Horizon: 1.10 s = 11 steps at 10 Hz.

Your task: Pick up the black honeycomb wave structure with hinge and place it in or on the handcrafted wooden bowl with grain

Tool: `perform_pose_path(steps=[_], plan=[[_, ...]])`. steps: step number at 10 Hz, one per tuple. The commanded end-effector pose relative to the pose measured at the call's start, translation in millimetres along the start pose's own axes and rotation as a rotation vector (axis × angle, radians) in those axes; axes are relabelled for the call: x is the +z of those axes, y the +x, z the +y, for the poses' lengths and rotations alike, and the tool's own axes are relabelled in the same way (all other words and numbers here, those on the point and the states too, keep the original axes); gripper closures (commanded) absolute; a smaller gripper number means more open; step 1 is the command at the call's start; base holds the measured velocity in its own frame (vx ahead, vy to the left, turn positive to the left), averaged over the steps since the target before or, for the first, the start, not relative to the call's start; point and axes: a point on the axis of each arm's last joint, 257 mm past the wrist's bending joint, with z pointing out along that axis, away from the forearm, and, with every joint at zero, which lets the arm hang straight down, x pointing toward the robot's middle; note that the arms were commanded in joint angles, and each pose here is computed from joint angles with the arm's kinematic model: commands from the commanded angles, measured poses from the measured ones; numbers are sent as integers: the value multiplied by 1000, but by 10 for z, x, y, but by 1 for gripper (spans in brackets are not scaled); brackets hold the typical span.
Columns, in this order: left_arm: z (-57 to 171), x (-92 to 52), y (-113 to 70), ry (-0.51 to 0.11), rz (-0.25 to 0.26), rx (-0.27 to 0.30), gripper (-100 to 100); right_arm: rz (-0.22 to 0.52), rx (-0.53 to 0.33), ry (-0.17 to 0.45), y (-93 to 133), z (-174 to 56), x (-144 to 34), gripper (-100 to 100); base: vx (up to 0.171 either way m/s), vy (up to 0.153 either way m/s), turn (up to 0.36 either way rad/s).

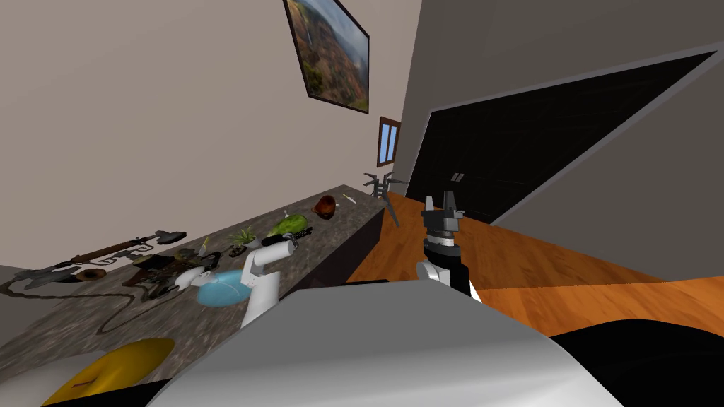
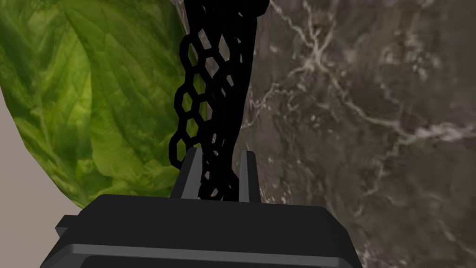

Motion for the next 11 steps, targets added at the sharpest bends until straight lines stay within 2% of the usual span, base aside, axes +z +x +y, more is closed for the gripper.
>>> perform_pose_path(steps=[1,2,3,4,5,6,8,10,11], plan=[[0,0,0,0,0,0,100,0,0,0,0,0,0,0,0,0,0],[1,0,-1,0,0,0,0,0,0,0,0,0,0,0,0,0,0],[-43,-67,-13,1,-3,0,100,0,0,0,0,0,0,0,-23,-21,-22],[-32,-38,-2,3,-1,0,100,0,0,0,0,0,0,0,-14,-13,-5],[-33,-44,-1,1,-2,0,0,0,0,0,0,0,0,0,0,0,0],[-306,-95,-25,53,-6,-25,100,0,0,0,0,0,0,0,-40,-86,-74],[-570,-147,-98,99,-19,-63,100,0,0,0,1,0,0,0,-62,-207,-106],[-940,-234,-226,164,-42,-122,100,0,0,0,1,0,0,0,52,-259,-139],[-1027,-257,-262,179,-48,-135,100,0,1,0,1,0,0,0,49,-251,-114]])
